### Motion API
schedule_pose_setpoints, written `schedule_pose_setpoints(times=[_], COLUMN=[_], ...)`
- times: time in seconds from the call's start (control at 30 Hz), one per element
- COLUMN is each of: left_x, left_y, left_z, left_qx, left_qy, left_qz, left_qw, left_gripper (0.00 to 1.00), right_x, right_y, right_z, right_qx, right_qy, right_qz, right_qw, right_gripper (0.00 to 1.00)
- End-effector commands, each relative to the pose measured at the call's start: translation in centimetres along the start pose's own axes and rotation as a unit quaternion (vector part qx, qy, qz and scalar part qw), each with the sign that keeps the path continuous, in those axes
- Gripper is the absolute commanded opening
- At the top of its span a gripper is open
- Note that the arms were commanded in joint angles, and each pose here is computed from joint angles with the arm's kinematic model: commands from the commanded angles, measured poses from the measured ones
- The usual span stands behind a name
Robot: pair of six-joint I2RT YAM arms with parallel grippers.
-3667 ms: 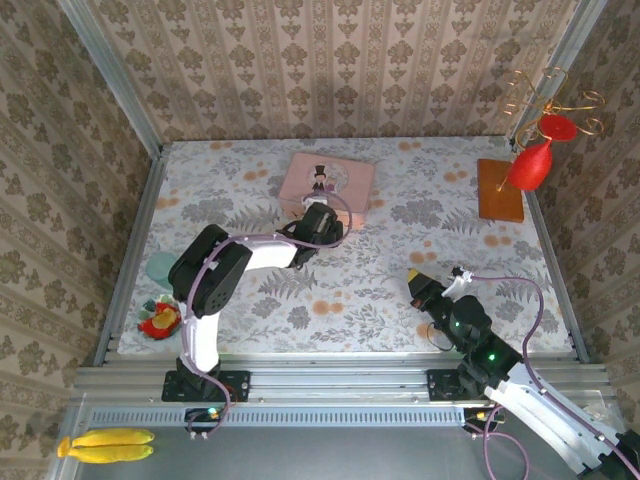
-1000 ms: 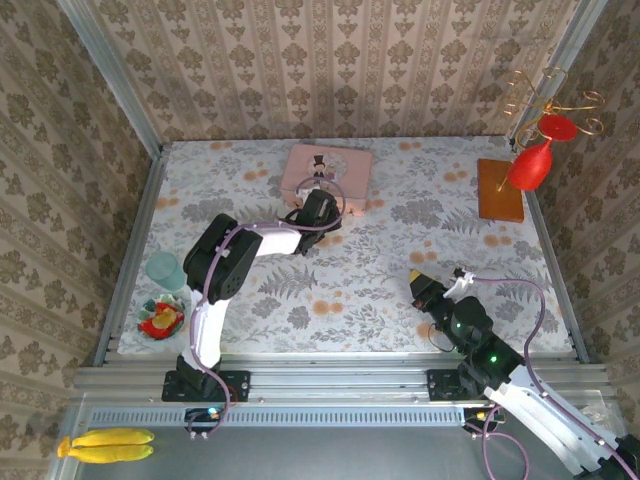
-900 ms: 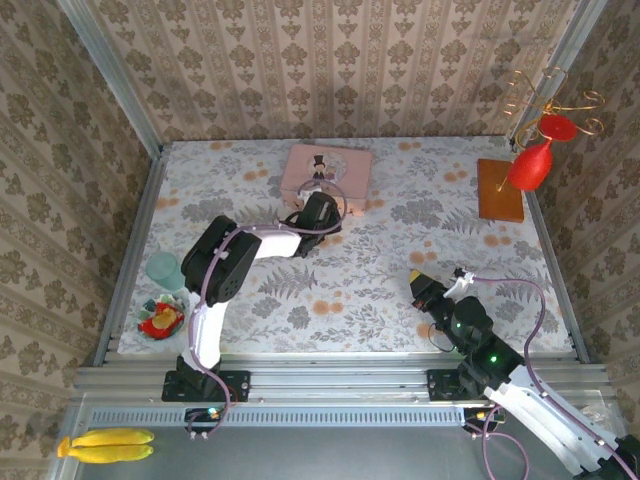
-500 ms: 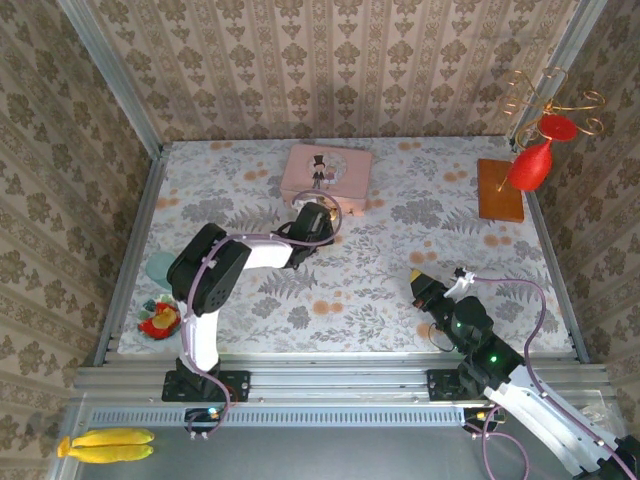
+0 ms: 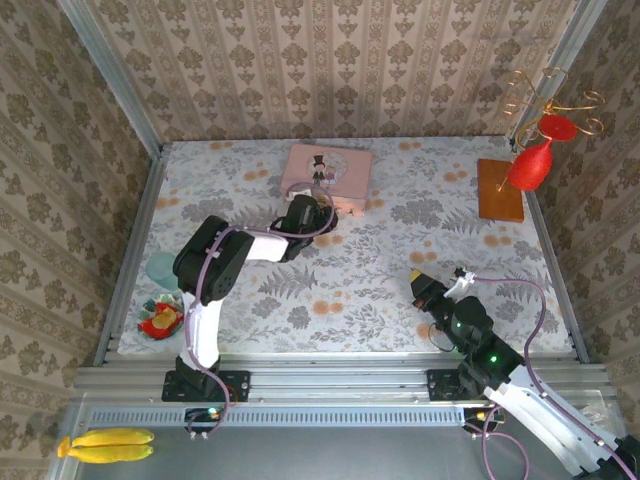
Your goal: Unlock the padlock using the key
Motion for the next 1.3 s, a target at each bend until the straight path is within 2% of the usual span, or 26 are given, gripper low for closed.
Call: schedule_pose_setpoints(times=[0.0,0.13,0.33,0.4,0.57,0.77,0.9,1.1,1.27], left_x=[-0.3,-0.3,-0.3,-0.2,-0.6,-2.1,-3.9,-7.7,-8.8], left_y=[0.6,0.9,1.9,1.6,0.9,-0.8,-2.7,-5.6,-6.4], left_z=[-1.5,-2.1,-0.8,-0.1,1.4,3.7,4.7,6.6,8.6], left_qx=[0.006,0.018,0.041,0.040,0.042,0.033,-0.010,-0.078,-0.114], left_qy=[0.011,0.017,0.004,0.001,0.016,0.049,0.098,0.180,0.190], left_qz=[0.011,0.002,-0.015,-0.027,-0.048,-0.064,-0.034,-0.015,0.010], left_qw=[1.000,1.000,0.999,0.999,0.998,0.996,0.994,0.980,0.975], left_gripper=[0.47,0.39,0.26,0.14,0.02,0.00,0.00,0.00,0.01], right_x=[0.4,0.4,0.4,0.3,0.4,0.2,-0.5,-1.5,-2.0], right_y=[-0.4,-0.4,-0.4,-0.5,-0.5,-0.6,-0.5,0.6,1.1], right_z=[0.1,0.1,0.1,0.1,0.1,0.0,-0.5,-1.8,-3.2], right_qx=[-0.010,-0.010,-0.011,-0.011,-0.014,-0.016,-0.018,-0.008,-0.007], right_qy=[-0.012,-0.011,-0.013,-0.012,-0.012,-0.007,0.014,0.058,0.080], right_qz=[-0.007,-0.007,-0.009,-0.008,-0.007,-0.004,-0.004,0.002,-0.016], right_qw=[1.000,1.000,1.000,1.000,1.000,1.000,1.000,0.998,0.997], right_gripper=[0.00,0.00,0.00,0.00,0.00,0.00,0.00,0.00,0.00])
Point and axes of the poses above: each hand's point on the last joint's axis, 136 mm out from that joint toward the fingers, its own z axis back along the fingers, its own y axis along the line the jaws close on, x = y × z, the point moved 2 cm from there along z, back along the fingers, and after that the axes turned 13 degrees about z, right-handed, at the moved point
